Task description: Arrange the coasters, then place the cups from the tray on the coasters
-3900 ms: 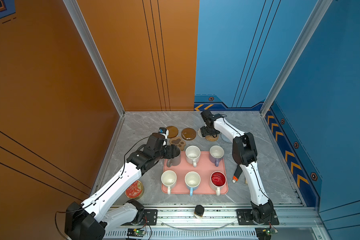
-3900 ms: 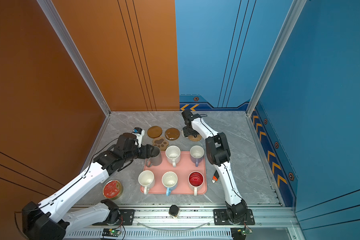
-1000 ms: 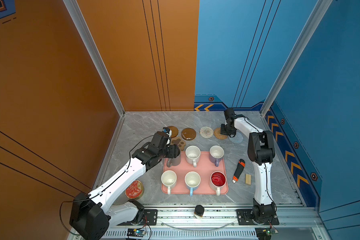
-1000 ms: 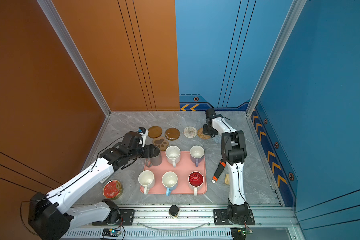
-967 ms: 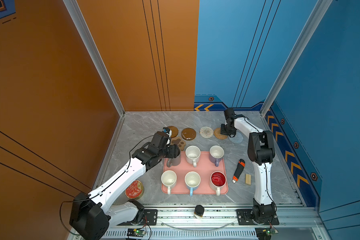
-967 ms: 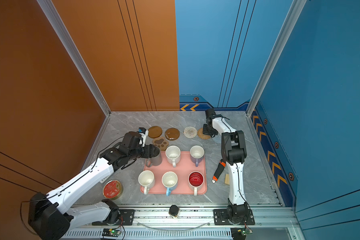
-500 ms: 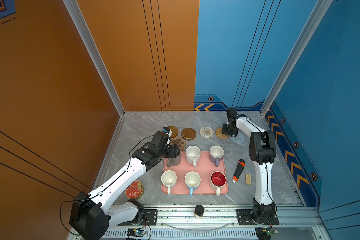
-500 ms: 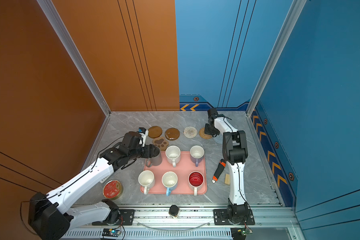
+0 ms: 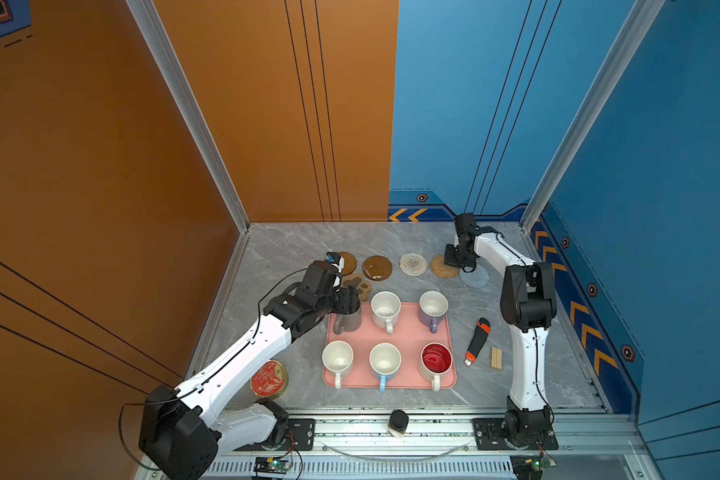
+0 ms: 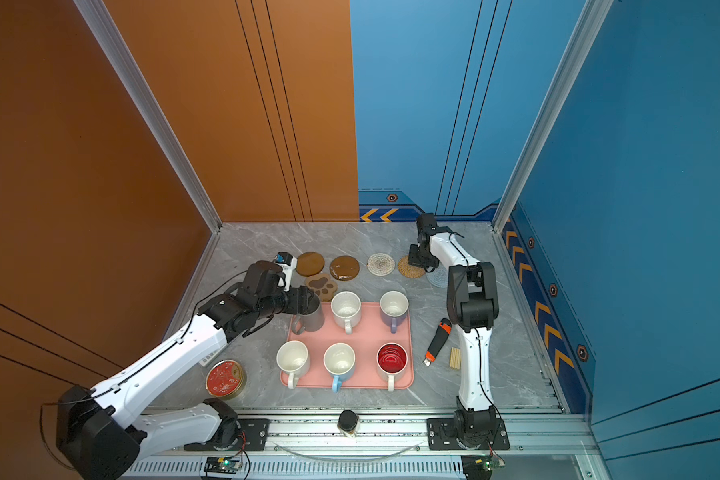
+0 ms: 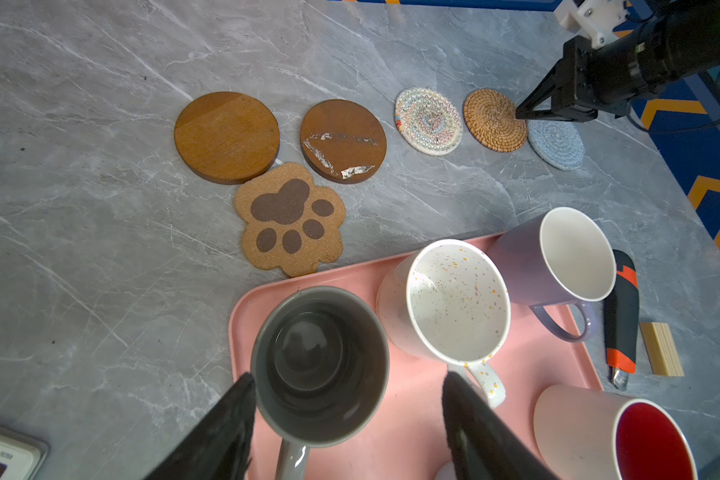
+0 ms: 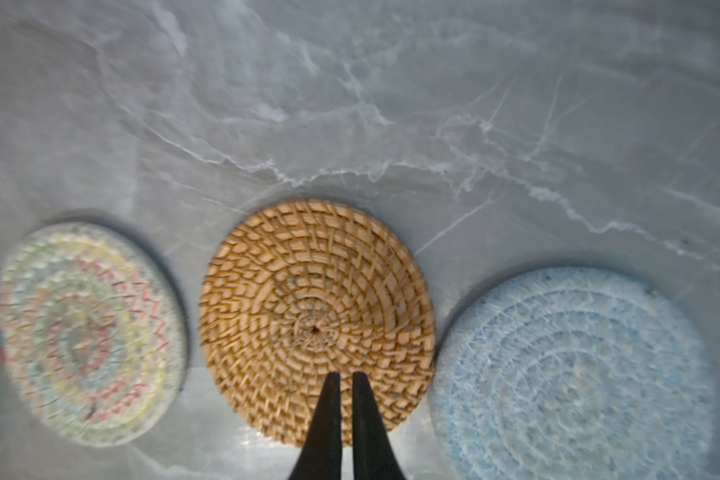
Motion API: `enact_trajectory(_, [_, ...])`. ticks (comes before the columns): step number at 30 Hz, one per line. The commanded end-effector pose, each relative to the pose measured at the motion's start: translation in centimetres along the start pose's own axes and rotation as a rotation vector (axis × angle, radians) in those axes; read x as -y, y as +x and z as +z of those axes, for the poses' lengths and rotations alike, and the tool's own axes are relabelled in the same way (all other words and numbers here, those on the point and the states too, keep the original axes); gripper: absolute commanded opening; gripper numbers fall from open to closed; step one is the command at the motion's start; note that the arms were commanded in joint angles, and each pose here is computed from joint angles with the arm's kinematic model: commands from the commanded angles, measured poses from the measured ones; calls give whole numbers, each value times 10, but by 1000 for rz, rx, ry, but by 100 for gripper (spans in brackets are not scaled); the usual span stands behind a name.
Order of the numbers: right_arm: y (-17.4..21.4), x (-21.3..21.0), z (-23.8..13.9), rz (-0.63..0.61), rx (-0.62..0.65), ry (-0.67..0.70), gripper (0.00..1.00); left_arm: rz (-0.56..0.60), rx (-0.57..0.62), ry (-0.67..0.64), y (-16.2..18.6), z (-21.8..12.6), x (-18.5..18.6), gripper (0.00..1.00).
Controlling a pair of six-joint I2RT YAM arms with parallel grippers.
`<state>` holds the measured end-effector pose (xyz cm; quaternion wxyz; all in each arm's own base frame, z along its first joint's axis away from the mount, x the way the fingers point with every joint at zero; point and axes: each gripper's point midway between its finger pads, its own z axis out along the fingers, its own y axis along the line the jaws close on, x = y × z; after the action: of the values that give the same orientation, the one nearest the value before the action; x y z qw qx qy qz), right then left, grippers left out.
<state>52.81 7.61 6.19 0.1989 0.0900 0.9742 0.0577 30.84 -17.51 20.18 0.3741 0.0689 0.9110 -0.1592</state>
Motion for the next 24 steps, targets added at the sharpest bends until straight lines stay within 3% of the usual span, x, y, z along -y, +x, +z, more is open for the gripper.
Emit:
enact_trajectory(1, [-24, -32, -42, 1, 113, -100, 12, 11, 0, 11, -5, -3, 7, 71])
enact_trajectory(6, [-22, -67, -48, -33, 125, -163, 13, 16, 7, 13, -5, -5, 9, 71])
enact_trajectory(15, [-4, -122, -11, -80, 93, -194, 8, 5, 35, 2, -1, -16, 4, 69])
enact_trajectory(24, [15, -132, 25, -62, 22, -190, 0, 7, 78, -15, 2, -30, -4, 69])
